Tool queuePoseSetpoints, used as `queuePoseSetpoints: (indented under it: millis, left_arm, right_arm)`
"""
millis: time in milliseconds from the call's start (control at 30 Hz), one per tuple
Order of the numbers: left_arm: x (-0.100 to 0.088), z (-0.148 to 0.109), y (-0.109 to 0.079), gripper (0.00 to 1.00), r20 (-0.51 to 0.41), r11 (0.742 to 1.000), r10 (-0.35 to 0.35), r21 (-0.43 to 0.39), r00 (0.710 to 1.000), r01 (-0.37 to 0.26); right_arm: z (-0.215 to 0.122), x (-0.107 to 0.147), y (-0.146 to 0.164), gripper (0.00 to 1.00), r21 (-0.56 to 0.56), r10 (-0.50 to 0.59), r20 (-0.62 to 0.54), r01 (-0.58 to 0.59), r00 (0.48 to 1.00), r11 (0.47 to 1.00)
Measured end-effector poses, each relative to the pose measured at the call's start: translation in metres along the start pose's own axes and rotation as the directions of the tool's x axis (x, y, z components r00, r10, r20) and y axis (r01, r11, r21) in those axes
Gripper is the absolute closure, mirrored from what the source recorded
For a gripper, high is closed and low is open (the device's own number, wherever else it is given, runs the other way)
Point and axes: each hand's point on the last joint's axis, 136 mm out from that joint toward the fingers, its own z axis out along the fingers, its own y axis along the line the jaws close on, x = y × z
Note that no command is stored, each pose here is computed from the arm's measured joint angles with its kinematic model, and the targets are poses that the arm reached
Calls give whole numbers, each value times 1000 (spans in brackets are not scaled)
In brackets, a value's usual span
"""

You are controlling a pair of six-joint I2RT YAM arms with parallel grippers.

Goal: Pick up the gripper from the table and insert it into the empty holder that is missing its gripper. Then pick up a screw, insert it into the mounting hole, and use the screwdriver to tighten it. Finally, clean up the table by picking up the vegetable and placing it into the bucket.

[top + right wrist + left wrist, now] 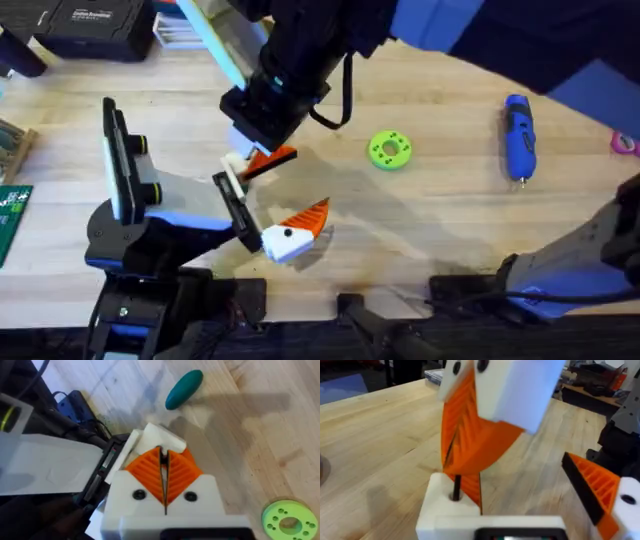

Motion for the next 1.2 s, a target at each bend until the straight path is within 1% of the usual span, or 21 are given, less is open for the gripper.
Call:
queuePoseSetpoints:
  millis: [200, 733, 967, 1200]
  left_arm:
    - [0, 0, 0, 15, 0, 1000, 0, 0, 1000, 0]
    - [0, 0, 1, 15, 0, 1000, -5, -4, 1000, 5]
    - [0, 0, 0, 15, 0, 1000, -9, -2, 1000, 9]
    - [0, 0, 0, 15, 0, 1000, -5, 0, 1000, 5]
  right_arm:
    - [0, 5, 0, 994, 1, 5, -20, -5, 1000, 1000]
    - [4, 5, 2, 994, -1, -1, -27, 1, 1000, 1000]
    - [6, -4, 3, 994, -2, -12, 8, 12, 1000, 1000]
    - [6, -7, 5, 994, -5, -19, 18, 20, 1000, 1000]
